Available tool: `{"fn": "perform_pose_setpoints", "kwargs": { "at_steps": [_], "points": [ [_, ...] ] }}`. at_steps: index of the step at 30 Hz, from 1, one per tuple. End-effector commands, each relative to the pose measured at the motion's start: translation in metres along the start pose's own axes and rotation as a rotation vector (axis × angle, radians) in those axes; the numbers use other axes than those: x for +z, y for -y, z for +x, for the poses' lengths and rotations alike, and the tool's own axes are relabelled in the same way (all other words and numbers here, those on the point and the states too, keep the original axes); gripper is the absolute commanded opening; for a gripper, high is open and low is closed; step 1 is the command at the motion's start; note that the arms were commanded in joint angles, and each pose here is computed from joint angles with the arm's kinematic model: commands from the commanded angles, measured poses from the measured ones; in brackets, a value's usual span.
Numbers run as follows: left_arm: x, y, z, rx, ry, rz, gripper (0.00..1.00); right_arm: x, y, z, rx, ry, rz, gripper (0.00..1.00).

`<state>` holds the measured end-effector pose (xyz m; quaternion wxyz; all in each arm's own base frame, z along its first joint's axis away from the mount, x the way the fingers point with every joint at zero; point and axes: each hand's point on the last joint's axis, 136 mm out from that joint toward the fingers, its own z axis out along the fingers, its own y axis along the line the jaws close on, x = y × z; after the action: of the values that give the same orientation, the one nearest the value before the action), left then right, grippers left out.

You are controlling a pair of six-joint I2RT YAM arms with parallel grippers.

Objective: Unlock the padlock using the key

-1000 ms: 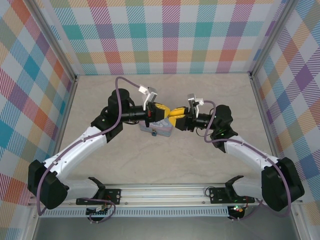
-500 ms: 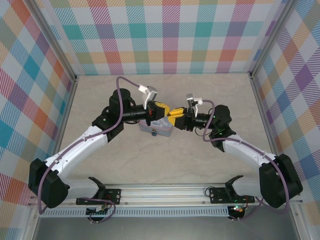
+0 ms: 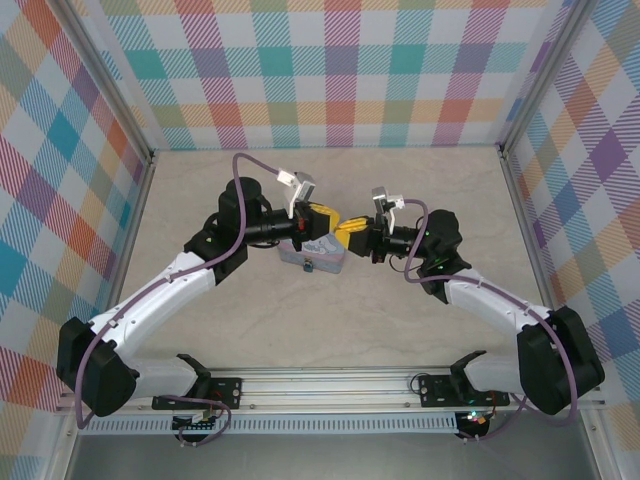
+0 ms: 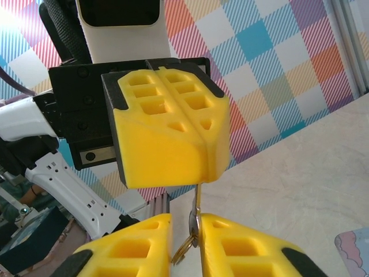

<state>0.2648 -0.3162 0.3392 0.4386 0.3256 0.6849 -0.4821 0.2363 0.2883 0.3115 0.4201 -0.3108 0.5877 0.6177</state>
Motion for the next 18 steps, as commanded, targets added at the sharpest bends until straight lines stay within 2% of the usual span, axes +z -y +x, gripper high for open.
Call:
{"fn": "perform_pose_setpoints", "kwargs": {
  "at_steps": [1, 5, 10, 11, 14, 18],
  "points": [
    [0.000, 0.006, -0.011, 0.013, 0.024, 0.001, 0.00, 0.001, -0.013, -0.008, -0.053, 0.024, -0.034, 0.13],
    [-0.001, 0.007, -0.012, 0.016, 0.029, -0.003, 0.00, 0.001, -0.010, -0.008, -0.052, 0.023, -0.019, 0.02],
    [-0.007, 0.005, -0.016, 0.027, 0.049, -0.038, 0.00, -0.002, -0.005, -0.002, -0.049, 0.004, 0.027, 0.02],
    [-0.008, 0.005, -0.016, 0.027, 0.051, -0.043, 0.03, -0.003, -0.004, -0.001, -0.047, -0.001, 0.036, 0.02],
    [-0.013, 0.004, -0.018, 0.028, 0.058, -0.062, 0.32, -0.006, 0.002, 0.006, -0.031, -0.026, 0.082, 0.02],
    [-0.025, -0.005, -0.013, 0.013, 0.054, -0.127, 0.55, -0.012, 0.020, 0.022, 0.018, -0.090, 0.199, 0.02]
  ]
}}
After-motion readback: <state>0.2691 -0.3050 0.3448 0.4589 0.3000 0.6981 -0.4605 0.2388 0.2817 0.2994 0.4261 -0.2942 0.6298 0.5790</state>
